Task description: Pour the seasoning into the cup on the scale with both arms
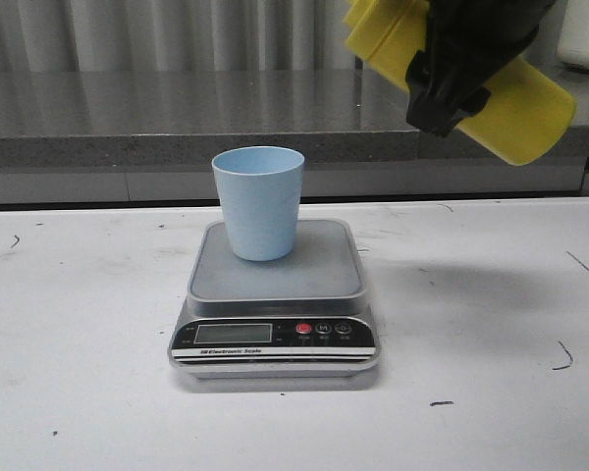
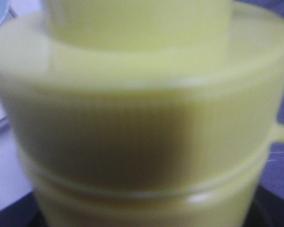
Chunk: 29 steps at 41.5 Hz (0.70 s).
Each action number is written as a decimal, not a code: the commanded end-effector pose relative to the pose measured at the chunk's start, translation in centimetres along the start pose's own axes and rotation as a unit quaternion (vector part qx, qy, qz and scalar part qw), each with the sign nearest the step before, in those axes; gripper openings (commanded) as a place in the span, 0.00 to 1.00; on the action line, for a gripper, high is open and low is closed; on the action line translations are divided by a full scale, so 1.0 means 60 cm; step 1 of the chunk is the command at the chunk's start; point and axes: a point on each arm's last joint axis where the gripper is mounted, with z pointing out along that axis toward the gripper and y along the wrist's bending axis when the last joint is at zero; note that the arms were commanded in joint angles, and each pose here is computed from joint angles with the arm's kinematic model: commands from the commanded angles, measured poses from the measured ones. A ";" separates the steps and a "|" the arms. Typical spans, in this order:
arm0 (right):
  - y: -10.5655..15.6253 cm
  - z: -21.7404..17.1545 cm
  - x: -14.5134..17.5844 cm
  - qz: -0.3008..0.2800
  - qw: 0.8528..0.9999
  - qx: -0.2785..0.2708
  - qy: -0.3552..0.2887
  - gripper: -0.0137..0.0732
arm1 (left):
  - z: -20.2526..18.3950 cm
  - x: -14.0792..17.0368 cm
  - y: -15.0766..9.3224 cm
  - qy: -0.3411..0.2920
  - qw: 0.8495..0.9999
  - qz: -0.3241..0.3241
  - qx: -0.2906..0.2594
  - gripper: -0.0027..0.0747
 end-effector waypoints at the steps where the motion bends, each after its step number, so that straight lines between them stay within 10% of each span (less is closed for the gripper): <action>1: -0.020 -0.025 -0.030 -0.081 0.995 0.051 -0.025 0.56 | -0.009 -0.020 -0.002 -0.045 0.999 -0.005 0.007 0.49; 29: 0.004 0.020 -0.058 -0.277 0.949 0.133 0.071 0.56 | -0.009 -0.020 -0.002 -0.045 0.999 -0.005 0.007 0.49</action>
